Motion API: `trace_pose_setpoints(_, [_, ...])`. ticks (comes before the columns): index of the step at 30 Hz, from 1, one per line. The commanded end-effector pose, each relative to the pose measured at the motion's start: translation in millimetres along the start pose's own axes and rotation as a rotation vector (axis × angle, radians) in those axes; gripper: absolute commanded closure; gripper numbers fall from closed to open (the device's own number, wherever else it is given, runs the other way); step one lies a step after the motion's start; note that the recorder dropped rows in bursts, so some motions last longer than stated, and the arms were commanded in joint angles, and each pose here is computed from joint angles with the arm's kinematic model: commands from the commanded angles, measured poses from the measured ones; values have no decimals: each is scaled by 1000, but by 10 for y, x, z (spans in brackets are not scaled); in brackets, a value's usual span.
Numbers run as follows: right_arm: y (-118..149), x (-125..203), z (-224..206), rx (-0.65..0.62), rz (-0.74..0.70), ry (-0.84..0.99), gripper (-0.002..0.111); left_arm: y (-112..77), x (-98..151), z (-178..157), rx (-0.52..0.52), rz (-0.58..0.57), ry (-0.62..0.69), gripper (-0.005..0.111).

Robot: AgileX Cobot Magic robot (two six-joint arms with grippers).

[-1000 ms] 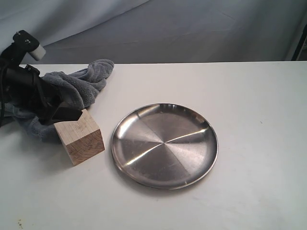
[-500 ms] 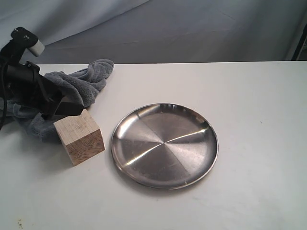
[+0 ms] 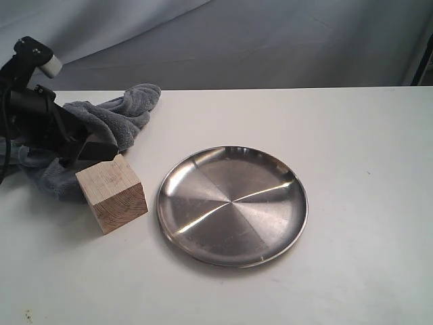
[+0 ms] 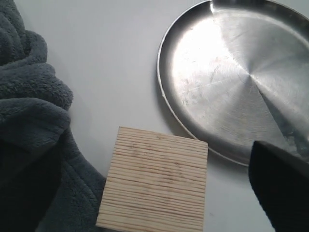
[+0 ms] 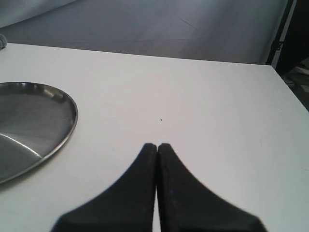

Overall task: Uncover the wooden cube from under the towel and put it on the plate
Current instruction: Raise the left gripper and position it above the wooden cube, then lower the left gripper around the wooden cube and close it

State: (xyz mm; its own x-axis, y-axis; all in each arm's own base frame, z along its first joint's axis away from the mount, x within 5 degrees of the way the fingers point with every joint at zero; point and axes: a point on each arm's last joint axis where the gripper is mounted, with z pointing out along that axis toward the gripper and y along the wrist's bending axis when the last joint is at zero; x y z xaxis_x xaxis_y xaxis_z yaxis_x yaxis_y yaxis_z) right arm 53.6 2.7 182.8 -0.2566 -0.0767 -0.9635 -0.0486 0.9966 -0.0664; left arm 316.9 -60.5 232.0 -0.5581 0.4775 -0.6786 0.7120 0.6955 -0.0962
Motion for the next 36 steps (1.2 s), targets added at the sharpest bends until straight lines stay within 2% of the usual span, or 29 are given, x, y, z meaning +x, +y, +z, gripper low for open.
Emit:
trace_pose_setpoints(1, [3,10,1,-2,4,-2,108,-10,15,0,12,0,5,2])
trace_pose_setpoints(7, [3,10,1,-2,4,-2,108,-55,33,24,25,122,47,2])
trace_pose_setpoints(13, [3,10,1,-2,4,-2,108,-259,-119,204,-74,314,64,2])
trace_pose_setpoints(16, [3,10,1,-2,4,-2,108,-228,-115,271,-131,284,81,2])
trace_pose_setpoints(18, [3,10,1,-2,4,-2,108,-178,-21,364,-119,265,143,2])
trace_pose_setpoints(19, [3,10,1,-2,4,-2,108,-168,56,461,-80,261,187,2])
trace_pose_setpoints(22, [3,10,1,-2,4,-2,108,-145,151,594,-45,244,230,2])
trace_pose_setpoints(36, [3,10,1,-2,4,-2,108,-130,206,669,-32,210,252,2])
